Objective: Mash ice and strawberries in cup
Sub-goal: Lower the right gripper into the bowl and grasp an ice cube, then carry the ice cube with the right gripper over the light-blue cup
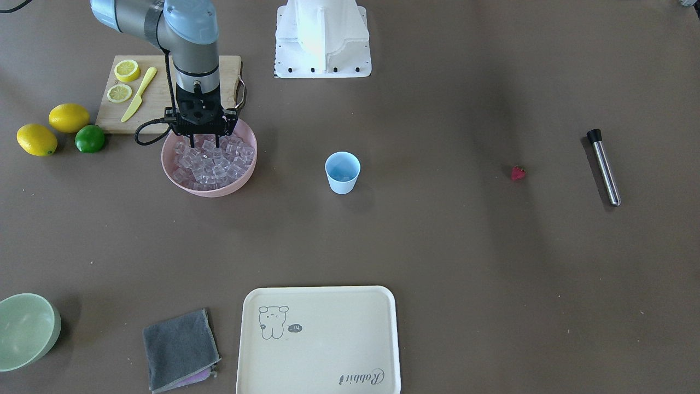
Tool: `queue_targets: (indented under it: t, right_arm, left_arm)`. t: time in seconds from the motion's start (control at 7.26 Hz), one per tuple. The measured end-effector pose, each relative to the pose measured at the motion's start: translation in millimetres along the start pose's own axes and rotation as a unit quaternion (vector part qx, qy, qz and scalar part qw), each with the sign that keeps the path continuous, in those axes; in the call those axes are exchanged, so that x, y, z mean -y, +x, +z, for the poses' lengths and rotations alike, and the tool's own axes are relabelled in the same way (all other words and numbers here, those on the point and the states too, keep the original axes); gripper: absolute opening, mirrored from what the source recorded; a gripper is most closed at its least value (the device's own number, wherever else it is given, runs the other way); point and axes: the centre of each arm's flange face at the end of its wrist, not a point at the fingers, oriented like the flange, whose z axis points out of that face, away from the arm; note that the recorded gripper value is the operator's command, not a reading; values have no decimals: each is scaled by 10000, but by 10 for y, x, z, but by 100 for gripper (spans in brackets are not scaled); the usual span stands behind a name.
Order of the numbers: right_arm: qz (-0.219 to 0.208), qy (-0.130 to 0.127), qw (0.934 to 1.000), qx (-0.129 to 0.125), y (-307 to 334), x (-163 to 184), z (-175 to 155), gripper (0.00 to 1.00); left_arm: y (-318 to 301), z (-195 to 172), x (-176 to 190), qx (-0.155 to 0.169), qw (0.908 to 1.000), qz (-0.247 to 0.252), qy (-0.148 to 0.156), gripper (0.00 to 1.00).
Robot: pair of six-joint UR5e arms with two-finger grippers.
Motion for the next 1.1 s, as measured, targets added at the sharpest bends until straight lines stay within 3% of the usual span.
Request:
queue_targets:
  t: [0.69, 1.1]
  right_arm:
    - [-22, 9, 10000, 86, -51, -2, -58, 25]
    - [118, 98, 9983, 554, -31, 202, -522, 25]
  left_arm:
    - [-2, -1, -30, -4, 10000, -11, -6, 99]
    - [-8, 7, -52, -1, 10000, -20, -20, 99]
